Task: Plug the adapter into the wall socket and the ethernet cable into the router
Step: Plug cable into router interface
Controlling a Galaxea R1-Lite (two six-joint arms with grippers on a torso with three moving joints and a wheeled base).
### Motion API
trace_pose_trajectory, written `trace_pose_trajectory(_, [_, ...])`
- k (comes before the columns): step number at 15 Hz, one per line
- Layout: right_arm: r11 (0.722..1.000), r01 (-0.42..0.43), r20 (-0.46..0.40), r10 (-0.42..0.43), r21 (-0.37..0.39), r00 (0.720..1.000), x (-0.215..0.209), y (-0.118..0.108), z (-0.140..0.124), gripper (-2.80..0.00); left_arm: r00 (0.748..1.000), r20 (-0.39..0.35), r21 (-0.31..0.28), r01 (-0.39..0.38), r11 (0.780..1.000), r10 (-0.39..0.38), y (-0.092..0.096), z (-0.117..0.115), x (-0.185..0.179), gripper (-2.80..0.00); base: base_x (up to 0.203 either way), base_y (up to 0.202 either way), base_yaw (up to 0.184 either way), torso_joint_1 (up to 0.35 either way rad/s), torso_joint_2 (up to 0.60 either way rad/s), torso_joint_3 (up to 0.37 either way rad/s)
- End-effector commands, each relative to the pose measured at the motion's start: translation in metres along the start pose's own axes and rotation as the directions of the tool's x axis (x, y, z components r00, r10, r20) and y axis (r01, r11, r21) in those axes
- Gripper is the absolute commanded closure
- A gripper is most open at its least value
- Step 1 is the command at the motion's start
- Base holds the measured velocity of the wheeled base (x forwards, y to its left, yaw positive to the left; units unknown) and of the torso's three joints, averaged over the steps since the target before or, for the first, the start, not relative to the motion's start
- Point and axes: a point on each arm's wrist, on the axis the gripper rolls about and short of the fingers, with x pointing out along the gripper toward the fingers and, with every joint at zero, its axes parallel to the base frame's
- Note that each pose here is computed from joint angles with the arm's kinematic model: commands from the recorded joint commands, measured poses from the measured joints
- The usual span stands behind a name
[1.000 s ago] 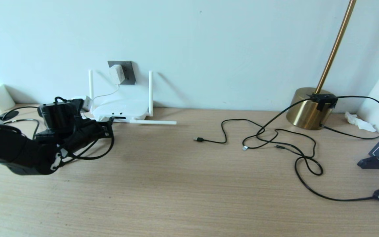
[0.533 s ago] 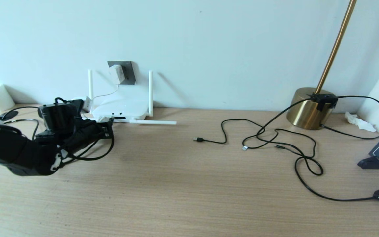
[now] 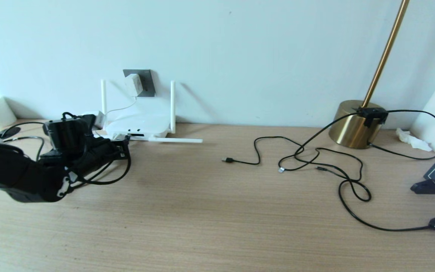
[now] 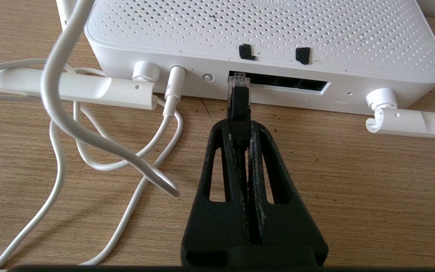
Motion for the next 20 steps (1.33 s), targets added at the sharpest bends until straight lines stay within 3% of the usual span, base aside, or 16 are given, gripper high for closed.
trace_pose_trajectory(1, [1.000,0.000,-0.002,0.000,0.000,1.000,0.0000,0.0000,-0.0002,0.00,1.000,0.013,0.000,0.001,1.000,-0.001,-0.0002,0.0034,-0.0024,0.00,0.000,0.000,0.000,0.000,0.00,0.000])
trace_pose_trajectory(20, [1.000,0.000,-0.001,0.000,0.000,1.000,0.0000,0.0000,0.0000,0.00,0.999,0.041,0.003,0.001,1.000,-0.001,-0.0002,0.0056,-0.0041,0.00,0.000,0.000,0.000,0.000,0.00,0.000])
